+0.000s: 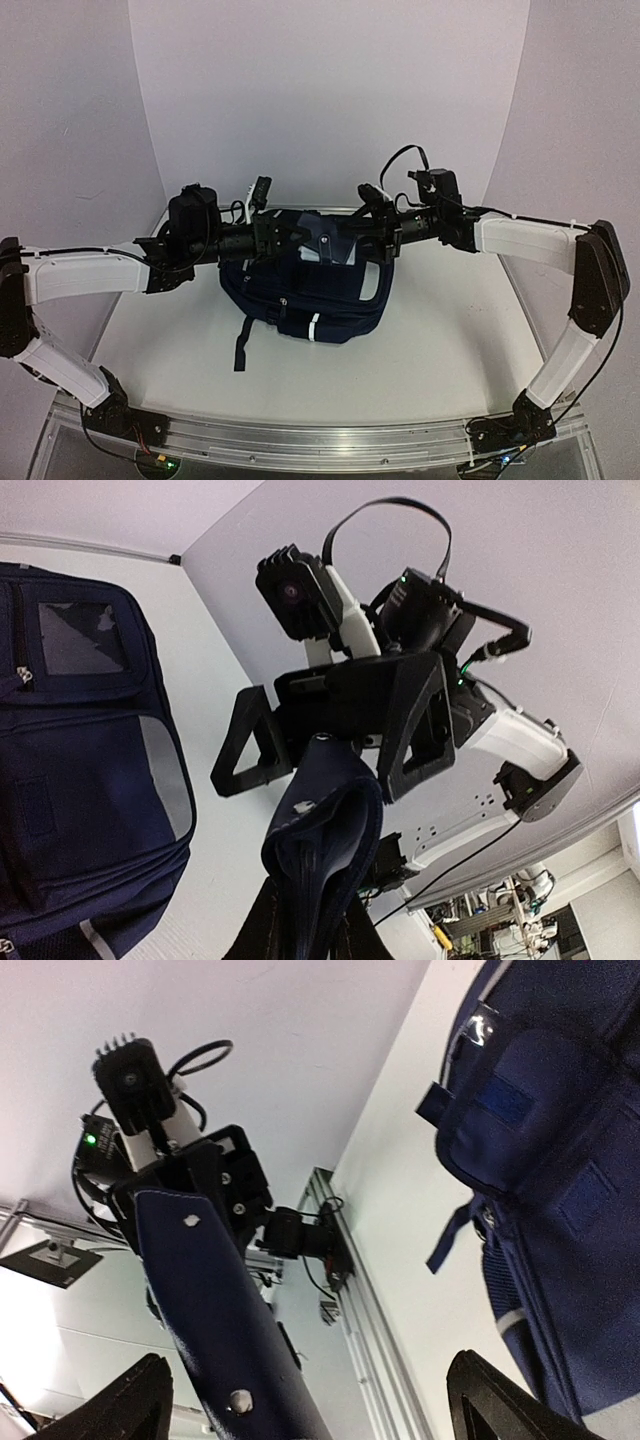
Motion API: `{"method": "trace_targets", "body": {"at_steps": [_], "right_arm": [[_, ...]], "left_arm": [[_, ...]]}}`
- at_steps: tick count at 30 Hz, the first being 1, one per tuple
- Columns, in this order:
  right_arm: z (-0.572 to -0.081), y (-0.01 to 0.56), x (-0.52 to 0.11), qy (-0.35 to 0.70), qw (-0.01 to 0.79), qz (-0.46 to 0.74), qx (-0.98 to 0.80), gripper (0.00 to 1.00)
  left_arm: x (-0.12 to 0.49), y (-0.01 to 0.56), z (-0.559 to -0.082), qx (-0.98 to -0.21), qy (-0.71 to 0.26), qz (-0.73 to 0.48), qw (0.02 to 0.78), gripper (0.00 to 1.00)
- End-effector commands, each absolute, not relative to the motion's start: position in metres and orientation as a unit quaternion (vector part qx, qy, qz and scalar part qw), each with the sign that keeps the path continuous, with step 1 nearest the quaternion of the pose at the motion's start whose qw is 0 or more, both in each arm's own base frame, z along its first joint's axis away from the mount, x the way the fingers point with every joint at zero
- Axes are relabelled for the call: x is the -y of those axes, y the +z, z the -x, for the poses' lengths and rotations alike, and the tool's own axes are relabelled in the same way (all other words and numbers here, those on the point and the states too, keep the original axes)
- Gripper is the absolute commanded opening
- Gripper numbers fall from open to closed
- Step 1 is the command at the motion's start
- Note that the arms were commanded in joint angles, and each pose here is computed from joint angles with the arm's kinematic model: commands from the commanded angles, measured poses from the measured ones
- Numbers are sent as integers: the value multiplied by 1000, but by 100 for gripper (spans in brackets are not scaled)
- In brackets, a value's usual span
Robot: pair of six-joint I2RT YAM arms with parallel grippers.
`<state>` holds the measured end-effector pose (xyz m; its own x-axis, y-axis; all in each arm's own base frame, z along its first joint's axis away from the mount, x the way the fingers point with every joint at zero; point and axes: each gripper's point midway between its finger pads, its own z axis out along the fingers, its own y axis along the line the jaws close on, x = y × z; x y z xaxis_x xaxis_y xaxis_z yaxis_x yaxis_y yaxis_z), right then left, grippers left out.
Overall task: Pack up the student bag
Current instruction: Pick up the personal item from the center of the board.
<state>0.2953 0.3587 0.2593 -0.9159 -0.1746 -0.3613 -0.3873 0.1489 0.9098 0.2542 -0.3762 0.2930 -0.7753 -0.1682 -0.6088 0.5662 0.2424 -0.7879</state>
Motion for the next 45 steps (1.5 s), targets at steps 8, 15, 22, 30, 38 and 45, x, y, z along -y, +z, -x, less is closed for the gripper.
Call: {"method": "trace_targets", "body": {"at_steps": [8,15,22,30,38,45], "right_arm": [[-282,327,-362,716,98,176,-668,85],[-289,318,-363,715,100,157,-674,67],[-296,304,-366,710,92,139,-684,54],[-302,291,-369,706,83,121,-693,42],[-308,283,-369,704,79,110,-698,34],[-314,276,-365,701,79,102,-702,23]], "left_arm": [[388,313,-280,-671,-672,-62,308,0],[396,300,-285,-688,-667,-50,282,4],[405,296,-290,-704,-655,-50,270,11],[409,291,-295,-716,-645,-49,263,25],[409,289,-292,-717,-645,-54,259,41],[405,299,-280,-703,-655,-80,266,57]]}}
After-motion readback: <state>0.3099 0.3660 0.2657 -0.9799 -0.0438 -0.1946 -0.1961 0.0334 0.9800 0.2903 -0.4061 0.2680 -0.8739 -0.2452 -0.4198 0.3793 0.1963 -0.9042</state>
